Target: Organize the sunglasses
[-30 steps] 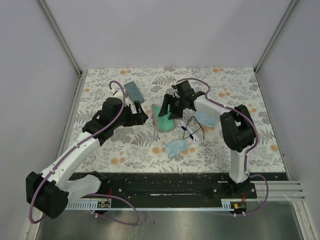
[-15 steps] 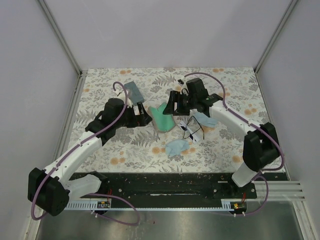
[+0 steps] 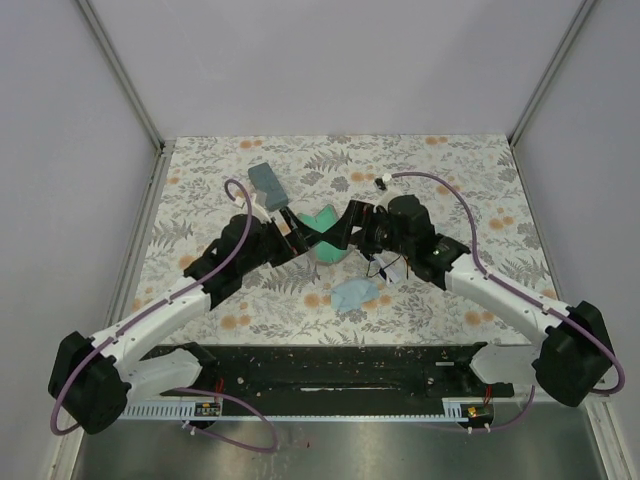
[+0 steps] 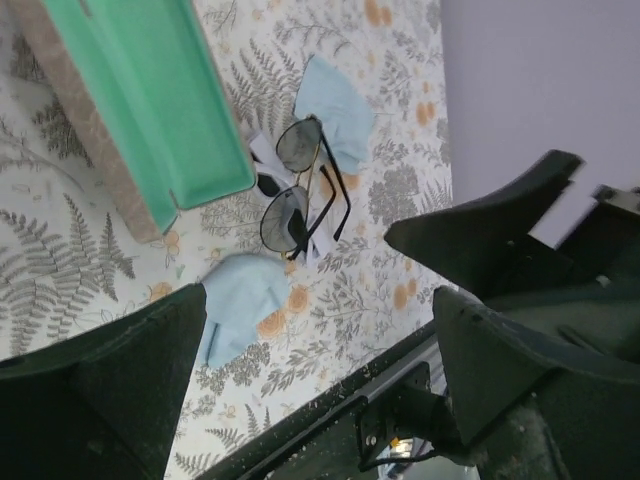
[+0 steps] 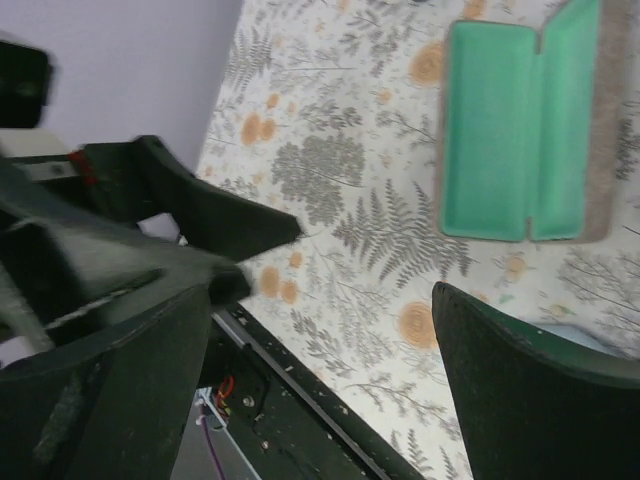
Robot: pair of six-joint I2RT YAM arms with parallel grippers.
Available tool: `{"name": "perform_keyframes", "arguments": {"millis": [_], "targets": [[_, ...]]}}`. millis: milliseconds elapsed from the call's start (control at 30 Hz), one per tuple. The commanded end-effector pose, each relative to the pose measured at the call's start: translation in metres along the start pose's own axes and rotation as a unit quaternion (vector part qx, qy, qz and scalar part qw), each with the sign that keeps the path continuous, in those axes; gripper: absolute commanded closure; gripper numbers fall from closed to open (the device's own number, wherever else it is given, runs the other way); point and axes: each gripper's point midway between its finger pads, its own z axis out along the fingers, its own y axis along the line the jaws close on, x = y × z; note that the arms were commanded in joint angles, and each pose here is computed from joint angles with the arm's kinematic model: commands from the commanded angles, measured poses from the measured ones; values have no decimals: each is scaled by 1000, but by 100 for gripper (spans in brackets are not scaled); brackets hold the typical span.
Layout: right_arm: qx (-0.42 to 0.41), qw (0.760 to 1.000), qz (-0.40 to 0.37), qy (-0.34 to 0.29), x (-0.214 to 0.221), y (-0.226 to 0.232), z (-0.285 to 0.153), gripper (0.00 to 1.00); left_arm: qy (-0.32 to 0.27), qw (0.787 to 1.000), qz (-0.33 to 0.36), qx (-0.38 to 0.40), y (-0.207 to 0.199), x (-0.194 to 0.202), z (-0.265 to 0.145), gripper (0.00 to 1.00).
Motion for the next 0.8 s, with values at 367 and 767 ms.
{"name": "perform_keyframes", "arguments": {"millis": [367, 767], "targets": [[-197, 972, -73, -103, -12, 111, -6, 2, -168, 982, -17, 83, -100, -58, 2, 1], [-176, 965, -114, -159, -38, 116, -32, 1, -208, 962, 13, 179, -148, -68, -10, 1]]}}
